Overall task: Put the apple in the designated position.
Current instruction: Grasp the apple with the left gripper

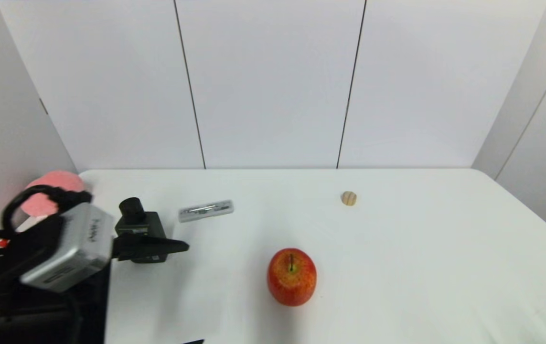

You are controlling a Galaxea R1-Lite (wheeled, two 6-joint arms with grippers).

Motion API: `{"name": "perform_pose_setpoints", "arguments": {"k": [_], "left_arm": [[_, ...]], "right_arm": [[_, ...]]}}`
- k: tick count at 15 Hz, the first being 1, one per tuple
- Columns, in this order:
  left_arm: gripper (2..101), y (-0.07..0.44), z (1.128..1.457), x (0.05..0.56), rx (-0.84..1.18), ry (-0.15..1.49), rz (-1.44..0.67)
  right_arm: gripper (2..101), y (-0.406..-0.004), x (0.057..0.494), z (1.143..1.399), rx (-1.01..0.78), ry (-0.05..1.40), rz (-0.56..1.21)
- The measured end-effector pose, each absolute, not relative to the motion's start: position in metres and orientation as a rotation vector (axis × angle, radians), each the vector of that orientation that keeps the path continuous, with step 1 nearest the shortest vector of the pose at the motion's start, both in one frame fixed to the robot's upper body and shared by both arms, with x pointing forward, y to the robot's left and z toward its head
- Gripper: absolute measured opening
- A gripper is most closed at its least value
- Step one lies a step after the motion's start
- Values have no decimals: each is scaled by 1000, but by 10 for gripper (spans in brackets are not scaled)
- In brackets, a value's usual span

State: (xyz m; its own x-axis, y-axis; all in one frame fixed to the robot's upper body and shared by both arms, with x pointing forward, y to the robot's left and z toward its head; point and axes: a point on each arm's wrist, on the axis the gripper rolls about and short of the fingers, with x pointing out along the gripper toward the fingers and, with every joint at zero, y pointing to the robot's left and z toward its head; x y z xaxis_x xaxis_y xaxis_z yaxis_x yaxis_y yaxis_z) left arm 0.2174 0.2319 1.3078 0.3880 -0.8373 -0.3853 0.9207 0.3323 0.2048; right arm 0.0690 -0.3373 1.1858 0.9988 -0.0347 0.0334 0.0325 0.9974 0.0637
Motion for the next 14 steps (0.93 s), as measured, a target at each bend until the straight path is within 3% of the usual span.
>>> {"name": "perform_pose_setpoints", "arguments": {"k": [6, 14], "left_arm": [[979, 150, 1287, 286, 456, 289, -1254], [979, 129, 1258, 307, 478, 394, -1248]], "right_arm": [[980, -337, 69, 1186, 63, -34, -34], [980, -337, 69, 1186, 63, -34, -33]]}}
